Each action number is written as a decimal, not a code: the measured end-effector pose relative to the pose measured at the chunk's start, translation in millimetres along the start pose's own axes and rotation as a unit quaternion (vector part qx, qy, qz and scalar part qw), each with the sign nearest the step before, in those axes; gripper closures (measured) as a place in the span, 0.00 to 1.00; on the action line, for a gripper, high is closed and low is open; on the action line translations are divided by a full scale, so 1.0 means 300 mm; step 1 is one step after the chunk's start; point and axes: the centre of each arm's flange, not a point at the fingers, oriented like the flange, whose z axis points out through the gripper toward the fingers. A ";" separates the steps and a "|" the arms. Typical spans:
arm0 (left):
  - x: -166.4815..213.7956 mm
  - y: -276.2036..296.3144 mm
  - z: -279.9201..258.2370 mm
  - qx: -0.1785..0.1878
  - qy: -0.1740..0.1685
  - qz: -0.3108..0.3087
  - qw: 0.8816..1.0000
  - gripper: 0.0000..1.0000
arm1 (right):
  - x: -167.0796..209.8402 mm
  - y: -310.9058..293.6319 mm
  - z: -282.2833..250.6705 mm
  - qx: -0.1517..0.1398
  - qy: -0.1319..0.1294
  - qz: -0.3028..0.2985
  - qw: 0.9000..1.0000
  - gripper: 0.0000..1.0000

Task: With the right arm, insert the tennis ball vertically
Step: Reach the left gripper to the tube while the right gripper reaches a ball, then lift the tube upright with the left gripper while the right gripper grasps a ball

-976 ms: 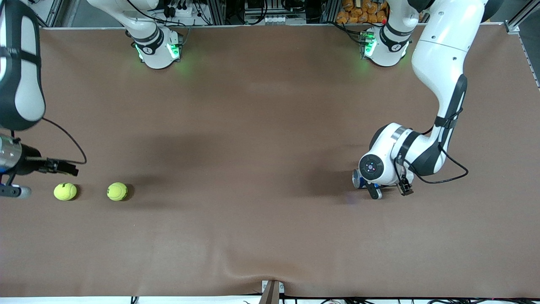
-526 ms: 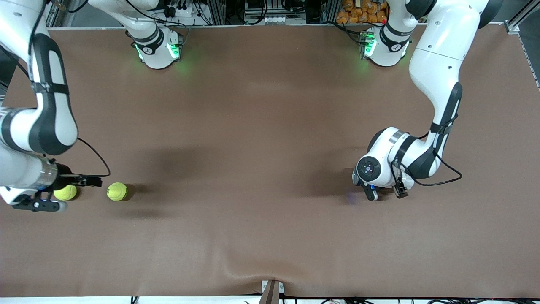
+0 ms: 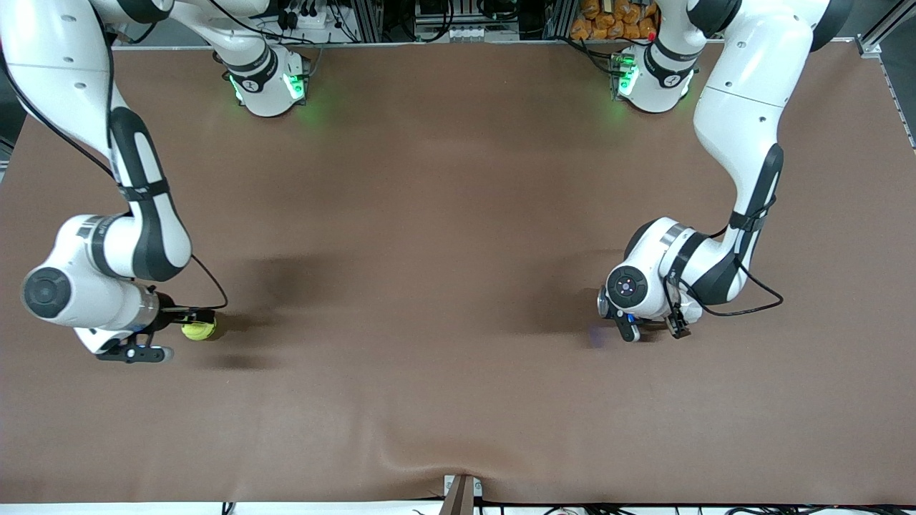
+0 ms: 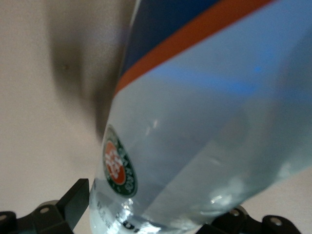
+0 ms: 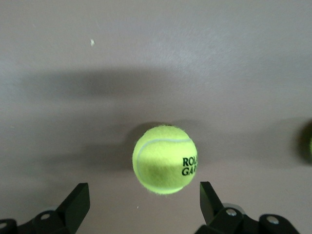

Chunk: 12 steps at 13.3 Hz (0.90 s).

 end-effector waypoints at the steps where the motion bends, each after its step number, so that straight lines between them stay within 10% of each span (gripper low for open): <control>1: 0.000 0.000 0.000 0.000 0.000 0.000 1.000 0.00 | 0.000 0.003 0.015 -0.002 -0.001 -0.013 1.000 0.00; 6: -0.003 -0.010 -0.014 0.006 0.001 -0.001 1.000 0.29 | 0.004 0.074 0.038 -0.005 0.010 -0.043 0.999 0.00; 12: 0.005 -0.009 -0.034 0.010 0.004 0.001 1.000 0.40 | 0.015 0.069 0.110 -0.001 0.018 -0.041 0.999 0.00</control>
